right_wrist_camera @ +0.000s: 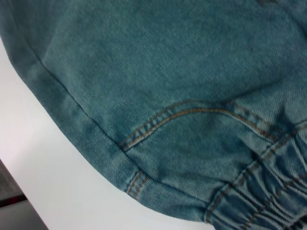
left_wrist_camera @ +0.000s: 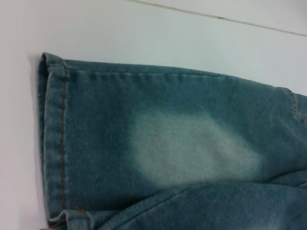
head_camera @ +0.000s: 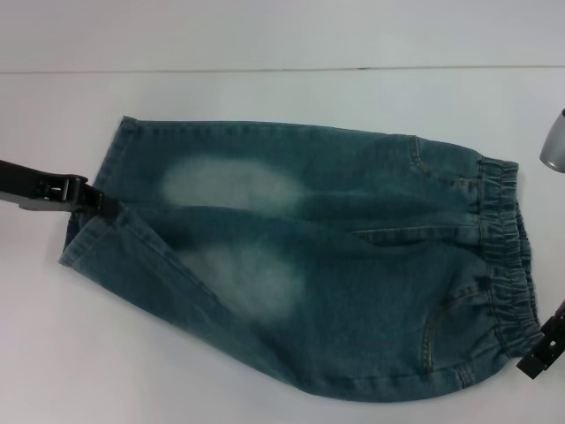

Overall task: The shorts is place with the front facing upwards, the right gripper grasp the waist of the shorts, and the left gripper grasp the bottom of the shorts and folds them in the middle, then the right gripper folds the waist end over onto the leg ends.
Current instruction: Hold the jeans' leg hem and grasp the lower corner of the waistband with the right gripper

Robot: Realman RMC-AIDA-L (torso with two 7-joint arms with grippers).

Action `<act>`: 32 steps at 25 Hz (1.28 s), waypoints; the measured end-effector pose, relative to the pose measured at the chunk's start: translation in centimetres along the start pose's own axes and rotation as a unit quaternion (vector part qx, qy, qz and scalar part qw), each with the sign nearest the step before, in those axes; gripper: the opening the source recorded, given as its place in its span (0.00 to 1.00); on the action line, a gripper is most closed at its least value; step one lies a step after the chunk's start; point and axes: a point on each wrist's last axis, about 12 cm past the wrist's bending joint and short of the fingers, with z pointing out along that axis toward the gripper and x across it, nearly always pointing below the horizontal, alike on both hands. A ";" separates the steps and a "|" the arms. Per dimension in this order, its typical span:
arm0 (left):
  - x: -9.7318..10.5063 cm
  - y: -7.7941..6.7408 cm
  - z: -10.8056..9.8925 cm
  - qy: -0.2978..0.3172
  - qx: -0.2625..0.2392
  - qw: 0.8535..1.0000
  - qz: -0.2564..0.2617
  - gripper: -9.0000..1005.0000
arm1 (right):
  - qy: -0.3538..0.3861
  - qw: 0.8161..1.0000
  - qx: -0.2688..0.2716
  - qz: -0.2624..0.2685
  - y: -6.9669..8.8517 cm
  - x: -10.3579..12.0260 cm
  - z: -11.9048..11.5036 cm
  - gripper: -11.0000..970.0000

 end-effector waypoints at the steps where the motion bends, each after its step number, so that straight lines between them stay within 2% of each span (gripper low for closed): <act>1: 0.0 0.0 0.0 -0.001 -0.001 1.000 0.000 0.04 | 0.000 1.000 0.000 -0.001 0.0 -0.1 0.0 0.99; 16: -0.3 0.1 0.1 -0.005 -0.005 1.000 0.000 0.04 | 0.012 1.000 0.006 -0.014 0.3 -1.0 0.5 0.98; 32: -0.3 0.2 0.0 -0.006 -0.006 1.000 0.000 0.04 | -0.053 0.998 -0.035 -0.027 0.8 -1.8 -0.2 0.98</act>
